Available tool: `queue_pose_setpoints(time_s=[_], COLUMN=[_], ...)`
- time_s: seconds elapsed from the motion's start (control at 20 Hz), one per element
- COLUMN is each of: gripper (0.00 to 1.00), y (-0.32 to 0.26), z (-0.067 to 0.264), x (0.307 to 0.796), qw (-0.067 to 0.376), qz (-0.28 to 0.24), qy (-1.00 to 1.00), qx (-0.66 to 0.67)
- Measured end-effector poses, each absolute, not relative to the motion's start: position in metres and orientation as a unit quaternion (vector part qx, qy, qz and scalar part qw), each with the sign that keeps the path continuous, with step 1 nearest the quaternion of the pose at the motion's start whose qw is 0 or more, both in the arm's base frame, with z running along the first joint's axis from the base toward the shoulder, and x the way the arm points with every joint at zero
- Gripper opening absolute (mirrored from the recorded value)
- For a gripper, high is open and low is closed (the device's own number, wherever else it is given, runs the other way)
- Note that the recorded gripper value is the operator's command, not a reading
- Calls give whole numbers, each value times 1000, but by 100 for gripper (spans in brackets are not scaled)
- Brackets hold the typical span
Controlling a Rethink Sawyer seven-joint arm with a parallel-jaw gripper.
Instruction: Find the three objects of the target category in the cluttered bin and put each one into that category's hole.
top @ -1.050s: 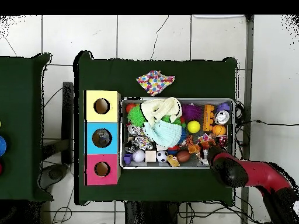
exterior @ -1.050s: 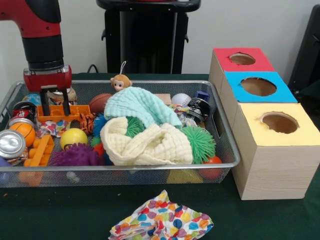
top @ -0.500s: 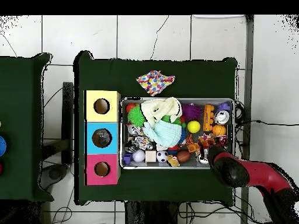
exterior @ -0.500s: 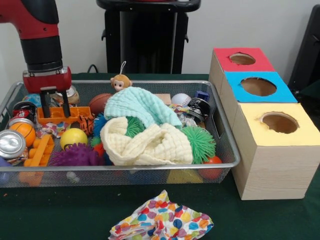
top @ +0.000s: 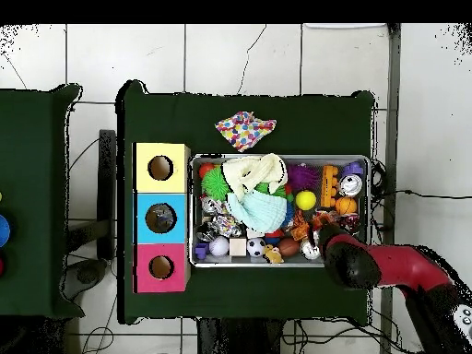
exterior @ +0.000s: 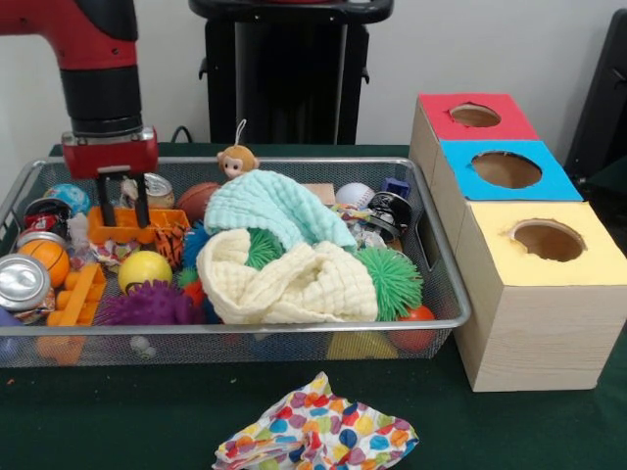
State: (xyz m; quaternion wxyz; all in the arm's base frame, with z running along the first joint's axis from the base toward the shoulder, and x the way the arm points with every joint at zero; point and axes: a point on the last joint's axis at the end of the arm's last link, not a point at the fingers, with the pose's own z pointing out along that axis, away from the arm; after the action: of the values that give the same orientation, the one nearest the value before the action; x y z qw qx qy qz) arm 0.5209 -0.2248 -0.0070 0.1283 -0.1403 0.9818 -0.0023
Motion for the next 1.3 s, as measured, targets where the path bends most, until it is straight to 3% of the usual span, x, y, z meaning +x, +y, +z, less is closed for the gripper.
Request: queue_pose_setpoints(time_s=[0.3, 0.7, 1.3], gripper=[0, 0, 0], y=[-126, -49, -9], z=[42, 75, 68], x=[565, 574, 547], qw=[131, 128, 116], qz=[-43, -51, -50], qy=[960, 952, 952], qx=[-243, -274, -280])
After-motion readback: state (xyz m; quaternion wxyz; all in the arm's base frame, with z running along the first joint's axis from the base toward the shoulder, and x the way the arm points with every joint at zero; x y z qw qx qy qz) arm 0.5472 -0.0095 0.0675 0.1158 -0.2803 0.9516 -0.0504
